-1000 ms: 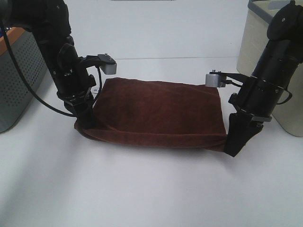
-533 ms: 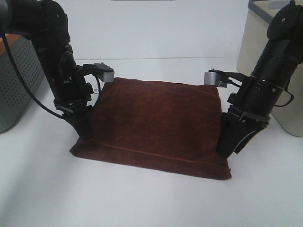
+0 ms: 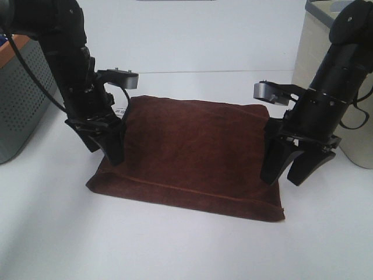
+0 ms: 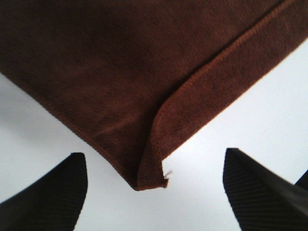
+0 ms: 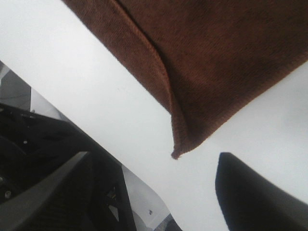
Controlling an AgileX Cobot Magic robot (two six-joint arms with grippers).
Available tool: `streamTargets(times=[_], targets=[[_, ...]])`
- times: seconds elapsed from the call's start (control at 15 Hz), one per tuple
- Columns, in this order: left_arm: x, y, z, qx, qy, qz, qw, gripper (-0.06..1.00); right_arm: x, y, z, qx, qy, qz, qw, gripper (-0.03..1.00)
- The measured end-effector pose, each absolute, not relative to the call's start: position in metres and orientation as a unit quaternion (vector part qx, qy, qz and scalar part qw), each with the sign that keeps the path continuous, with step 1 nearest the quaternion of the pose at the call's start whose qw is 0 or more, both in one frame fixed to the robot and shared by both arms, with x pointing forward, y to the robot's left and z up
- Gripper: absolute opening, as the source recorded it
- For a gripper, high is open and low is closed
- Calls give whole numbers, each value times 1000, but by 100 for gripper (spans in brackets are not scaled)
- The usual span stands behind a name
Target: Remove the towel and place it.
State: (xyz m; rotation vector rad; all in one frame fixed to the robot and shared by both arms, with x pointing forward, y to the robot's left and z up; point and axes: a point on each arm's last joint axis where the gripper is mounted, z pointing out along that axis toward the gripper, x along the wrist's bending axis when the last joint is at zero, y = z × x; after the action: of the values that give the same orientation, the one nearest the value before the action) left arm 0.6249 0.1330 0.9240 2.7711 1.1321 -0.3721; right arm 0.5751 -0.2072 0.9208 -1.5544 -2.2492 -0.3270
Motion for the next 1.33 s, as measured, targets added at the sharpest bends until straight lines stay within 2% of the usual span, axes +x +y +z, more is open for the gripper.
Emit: streamTargets(times=[0.27,0.6,0.8,1.13,1.33], targets=[[639,129,963,898,423,-76,100,74,608,-204,963,-597,-775,-159,133,63],[629,131,1047,883,431,-15,186,74,643,-196,1040,-615,-740,-264,64,63],[625,139,1086,854,476,27,208,74,650,-197,1082,-636,-708,-305,30,63],[619,184,1138,812,530,132,207,74,632,-227,1150,-668,-671,-305,-107,63],[623,233,1149,774,578,158,204,74,621,-267,1174,-699,-624,-318,-143,63]])
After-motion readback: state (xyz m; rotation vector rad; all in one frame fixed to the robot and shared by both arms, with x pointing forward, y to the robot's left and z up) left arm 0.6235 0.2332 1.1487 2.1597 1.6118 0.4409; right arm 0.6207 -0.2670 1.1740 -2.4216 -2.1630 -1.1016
